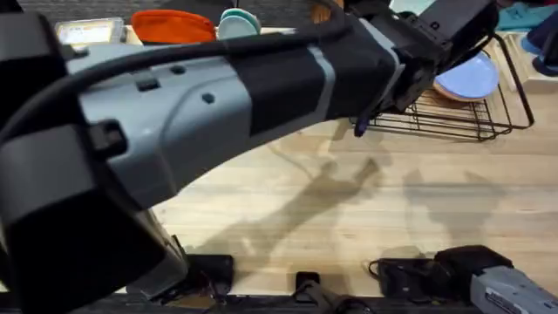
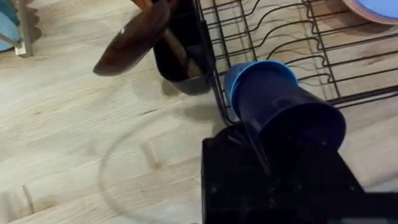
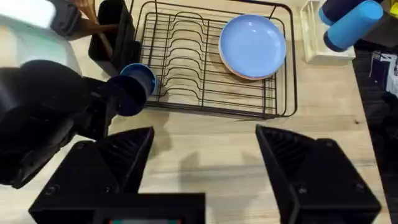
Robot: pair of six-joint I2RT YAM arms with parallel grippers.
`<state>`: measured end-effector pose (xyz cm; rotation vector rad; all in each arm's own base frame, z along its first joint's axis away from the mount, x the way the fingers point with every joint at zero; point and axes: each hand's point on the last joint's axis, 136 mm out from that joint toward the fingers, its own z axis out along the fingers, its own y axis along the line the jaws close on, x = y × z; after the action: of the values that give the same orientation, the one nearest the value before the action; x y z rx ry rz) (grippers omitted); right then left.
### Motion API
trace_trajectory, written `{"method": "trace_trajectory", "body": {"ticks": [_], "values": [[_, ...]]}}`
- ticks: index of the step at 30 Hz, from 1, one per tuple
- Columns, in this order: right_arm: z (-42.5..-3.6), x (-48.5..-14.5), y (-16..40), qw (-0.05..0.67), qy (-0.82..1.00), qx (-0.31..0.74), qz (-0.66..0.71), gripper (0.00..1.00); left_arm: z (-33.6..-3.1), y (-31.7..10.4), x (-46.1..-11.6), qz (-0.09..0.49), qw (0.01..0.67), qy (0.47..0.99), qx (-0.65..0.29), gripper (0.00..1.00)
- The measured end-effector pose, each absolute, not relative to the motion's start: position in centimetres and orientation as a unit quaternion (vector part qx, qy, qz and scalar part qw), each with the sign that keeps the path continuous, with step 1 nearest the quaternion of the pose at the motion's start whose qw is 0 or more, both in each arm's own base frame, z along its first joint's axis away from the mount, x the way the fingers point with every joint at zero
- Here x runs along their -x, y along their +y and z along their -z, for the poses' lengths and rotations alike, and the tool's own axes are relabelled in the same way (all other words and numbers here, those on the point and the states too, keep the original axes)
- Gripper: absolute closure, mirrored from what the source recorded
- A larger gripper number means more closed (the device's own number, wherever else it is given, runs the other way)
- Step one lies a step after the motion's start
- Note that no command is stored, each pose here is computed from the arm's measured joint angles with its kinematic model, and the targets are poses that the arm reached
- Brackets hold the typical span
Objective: Pick up the cup on the table and put them onto the rack.
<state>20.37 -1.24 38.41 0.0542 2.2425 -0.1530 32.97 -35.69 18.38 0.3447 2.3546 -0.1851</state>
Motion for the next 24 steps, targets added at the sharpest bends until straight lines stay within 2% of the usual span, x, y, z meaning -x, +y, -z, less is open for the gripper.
{"method": "trace_trajectory", "body": {"ticks": [2, 11, 24], "values": [[-38.41, -20.37, -1.23, 0.432, 0.900, -0.022, 0.061, 0.007, -18.20, -35.69, -33.02, 0.070, 0.368, 0.917, -0.134, 0.939], [-38.41, -20.37, -1.24, 0.432, 0.900, -0.022, 0.061, 0.007, -18.00, -35.67, -32.96, 0.068, 0.366, 0.919, -0.134, 0.711], [-38.42, -20.37, -1.27, 0.432, 0.899, -0.022, 0.063, 0.007, -18.00, -35.64, -32.94, 0.067, 0.365, 0.919, -0.135, 0.616]]}}
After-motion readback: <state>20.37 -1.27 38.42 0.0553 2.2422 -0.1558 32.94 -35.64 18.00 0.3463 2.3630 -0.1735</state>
